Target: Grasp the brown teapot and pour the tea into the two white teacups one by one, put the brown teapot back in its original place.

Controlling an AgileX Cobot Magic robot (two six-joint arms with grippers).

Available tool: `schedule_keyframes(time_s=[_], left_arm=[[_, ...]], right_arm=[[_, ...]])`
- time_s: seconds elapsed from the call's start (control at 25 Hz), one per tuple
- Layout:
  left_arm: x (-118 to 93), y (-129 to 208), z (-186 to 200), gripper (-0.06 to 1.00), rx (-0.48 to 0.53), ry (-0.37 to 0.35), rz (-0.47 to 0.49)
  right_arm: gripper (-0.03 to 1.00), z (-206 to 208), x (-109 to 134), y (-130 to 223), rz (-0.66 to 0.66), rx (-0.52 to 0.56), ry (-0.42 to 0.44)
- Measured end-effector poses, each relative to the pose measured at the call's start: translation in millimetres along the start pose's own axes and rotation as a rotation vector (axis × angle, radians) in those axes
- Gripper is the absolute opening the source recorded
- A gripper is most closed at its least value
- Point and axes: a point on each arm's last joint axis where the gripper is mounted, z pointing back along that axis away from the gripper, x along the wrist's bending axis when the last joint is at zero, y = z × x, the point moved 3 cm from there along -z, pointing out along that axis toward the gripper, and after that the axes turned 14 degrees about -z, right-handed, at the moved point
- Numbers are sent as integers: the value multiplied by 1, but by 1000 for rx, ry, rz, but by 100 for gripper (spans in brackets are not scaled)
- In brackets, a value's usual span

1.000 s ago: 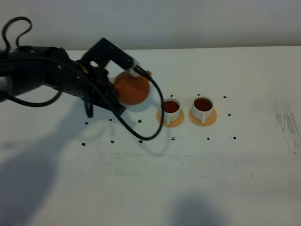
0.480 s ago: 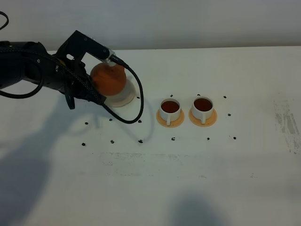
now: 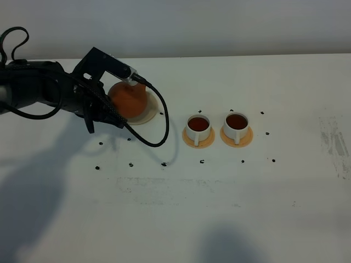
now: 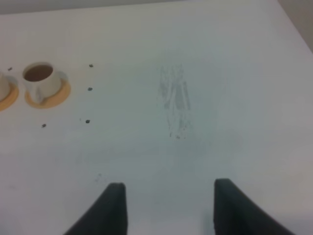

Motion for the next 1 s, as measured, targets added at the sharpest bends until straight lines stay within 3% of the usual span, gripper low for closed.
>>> schedule_keyframes(time_s=[1.0], left_arm=[[6, 4, -17, 8, -17, -32, 41]], right_arm=[[43, 0, 0, 0, 0, 0, 0]])
